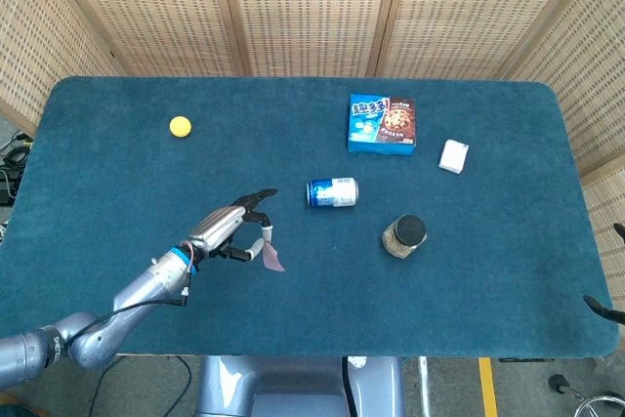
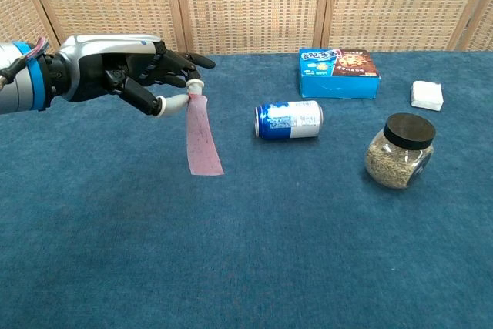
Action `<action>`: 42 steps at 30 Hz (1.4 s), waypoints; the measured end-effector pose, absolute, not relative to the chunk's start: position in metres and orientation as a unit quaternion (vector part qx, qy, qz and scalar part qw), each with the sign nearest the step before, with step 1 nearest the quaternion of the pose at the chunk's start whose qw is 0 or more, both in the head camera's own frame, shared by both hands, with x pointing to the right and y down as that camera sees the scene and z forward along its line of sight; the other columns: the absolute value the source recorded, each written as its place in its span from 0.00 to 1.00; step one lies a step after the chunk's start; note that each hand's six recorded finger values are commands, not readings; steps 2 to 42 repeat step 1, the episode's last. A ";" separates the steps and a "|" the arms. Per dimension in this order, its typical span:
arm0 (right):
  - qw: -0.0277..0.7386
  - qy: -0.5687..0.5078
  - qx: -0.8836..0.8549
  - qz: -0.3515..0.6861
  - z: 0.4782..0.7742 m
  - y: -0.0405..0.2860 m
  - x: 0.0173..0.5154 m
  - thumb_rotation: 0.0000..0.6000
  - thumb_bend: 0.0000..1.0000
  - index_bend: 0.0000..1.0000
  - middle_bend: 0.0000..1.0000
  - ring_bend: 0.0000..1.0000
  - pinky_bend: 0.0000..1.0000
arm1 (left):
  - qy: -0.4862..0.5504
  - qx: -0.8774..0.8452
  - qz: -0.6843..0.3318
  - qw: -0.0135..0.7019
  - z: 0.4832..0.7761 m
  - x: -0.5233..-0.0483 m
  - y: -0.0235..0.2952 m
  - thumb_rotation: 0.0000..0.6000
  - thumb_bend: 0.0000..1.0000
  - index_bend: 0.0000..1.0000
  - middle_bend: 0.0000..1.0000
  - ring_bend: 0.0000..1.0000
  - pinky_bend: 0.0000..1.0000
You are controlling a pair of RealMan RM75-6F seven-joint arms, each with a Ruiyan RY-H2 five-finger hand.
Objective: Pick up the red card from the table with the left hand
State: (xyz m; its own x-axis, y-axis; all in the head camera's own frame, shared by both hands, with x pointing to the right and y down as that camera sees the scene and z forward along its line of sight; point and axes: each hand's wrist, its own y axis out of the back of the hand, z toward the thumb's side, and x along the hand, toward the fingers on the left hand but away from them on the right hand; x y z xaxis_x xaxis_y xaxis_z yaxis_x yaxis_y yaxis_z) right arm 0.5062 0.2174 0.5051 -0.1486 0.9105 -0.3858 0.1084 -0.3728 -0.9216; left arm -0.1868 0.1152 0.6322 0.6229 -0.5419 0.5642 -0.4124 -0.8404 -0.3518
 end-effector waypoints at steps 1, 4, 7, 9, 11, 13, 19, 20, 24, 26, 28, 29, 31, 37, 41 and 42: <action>0.330 -0.453 -0.563 0.608 0.505 0.218 0.506 1.00 0.00 0.06 0.00 0.00 0.00 | 0.260 -0.900 -0.336 0.094 0.630 -0.185 0.120 1.00 0.54 0.67 0.00 0.00 0.00; 0.330 -0.453 -0.563 0.608 0.505 0.218 0.506 1.00 0.00 0.06 0.00 0.00 0.00 | 0.260 -0.900 -0.336 0.094 0.630 -0.185 0.120 1.00 0.54 0.67 0.00 0.00 0.00; 0.330 -0.453 -0.563 0.608 0.505 0.218 0.506 1.00 0.00 0.06 0.00 0.00 0.00 | 0.260 -0.900 -0.336 0.094 0.630 -0.185 0.120 1.00 0.54 0.67 0.00 0.00 0.00; 0.330 -0.453 -0.563 0.608 0.505 0.218 0.506 1.00 0.00 0.06 0.00 0.00 0.00 | 0.260 -0.900 -0.336 0.094 0.630 -0.185 0.120 1.00 0.54 0.67 0.00 0.00 0.00; 0.330 -0.453 -0.563 0.608 0.505 0.218 0.506 1.00 0.00 0.06 0.00 0.00 0.00 | 0.260 -0.900 -0.336 0.094 0.630 -0.185 0.120 1.00 0.54 0.67 0.00 0.00 0.00; 0.330 -0.453 -0.563 0.608 0.505 0.218 0.506 1.00 0.00 0.06 0.00 0.00 0.00 | 0.260 -0.900 -0.336 0.094 0.630 -0.185 0.120 1.00 0.54 0.67 0.00 0.00 0.00; 0.330 -0.453 -0.563 0.608 0.505 0.218 0.506 1.00 0.00 0.06 0.00 0.00 0.00 | 0.260 -0.900 -0.336 0.094 0.630 -0.185 0.120 1.00 0.54 0.67 0.00 0.00 0.00; 0.330 -0.453 -0.563 0.608 0.505 0.218 0.506 1.00 0.00 0.06 0.00 0.00 0.00 | 0.260 -0.900 -0.336 0.094 0.630 -0.185 0.120 1.00 0.54 0.67 0.00 0.00 0.00; 0.330 -0.453 -0.563 0.608 0.505 0.218 0.506 1.00 0.00 0.06 0.00 0.00 0.00 | 0.260 -0.900 -0.336 0.094 0.630 -0.185 0.120 1.00 0.54 0.67 0.00 0.00 0.00; 0.330 -0.453 -0.563 0.608 0.505 0.218 0.506 1.00 0.00 0.06 0.00 0.00 0.00 | 0.260 -0.900 -0.336 0.094 0.630 -0.185 0.120 1.00 0.54 0.67 0.00 0.00 0.00; 0.330 -0.453 -0.563 0.608 0.505 0.218 0.506 1.00 0.00 0.06 0.00 0.00 0.00 | 0.260 -0.900 -0.336 0.094 0.630 -0.185 0.120 1.00 0.54 0.67 0.00 0.00 0.00; 0.330 -0.453 -0.563 0.608 0.505 0.218 0.506 1.00 0.00 0.06 0.00 0.00 0.00 | 0.260 -0.900 -0.336 0.094 0.630 -0.185 0.120 1.00 0.54 0.67 0.00 0.00 0.00; 0.330 -0.453 -0.563 0.608 0.505 0.218 0.506 1.00 0.00 0.06 0.00 0.00 0.00 | 0.260 -0.900 -0.336 0.094 0.630 -0.185 0.120 1.00 0.54 0.67 0.00 0.00 0.00; 0.330 -0.453 -0.563 0.608 0.505 0.218 0.506 1.00 0.00 0.06 0.00 0.00 0.00 | 0.260 -0.900 -0.336 0.094 0.630 -0.185 0.120 1.00 0.54 0.67 0.00 0.00 0.00; 0.330 -0.453 -0.563 0.608 0.505 0.218 0.506 1.00 0.00 0.06 0.00 0.00 0.00 | 0.260 -0.900 -0.336 0.094 0.630 -0.185 0.120 1.00 0.54 0.67 0.00 0.00 0.00; 0.330 -0.453 -0.563 0.608 0.505 0.218 0.506 1.00 0.00 0.06 0.00 0.00 0.00 | 0.260 -0.900 -0.336 0.094 0.630 -0.185 0.120 1.00 0.54 0.67 0.00 0.00 0.00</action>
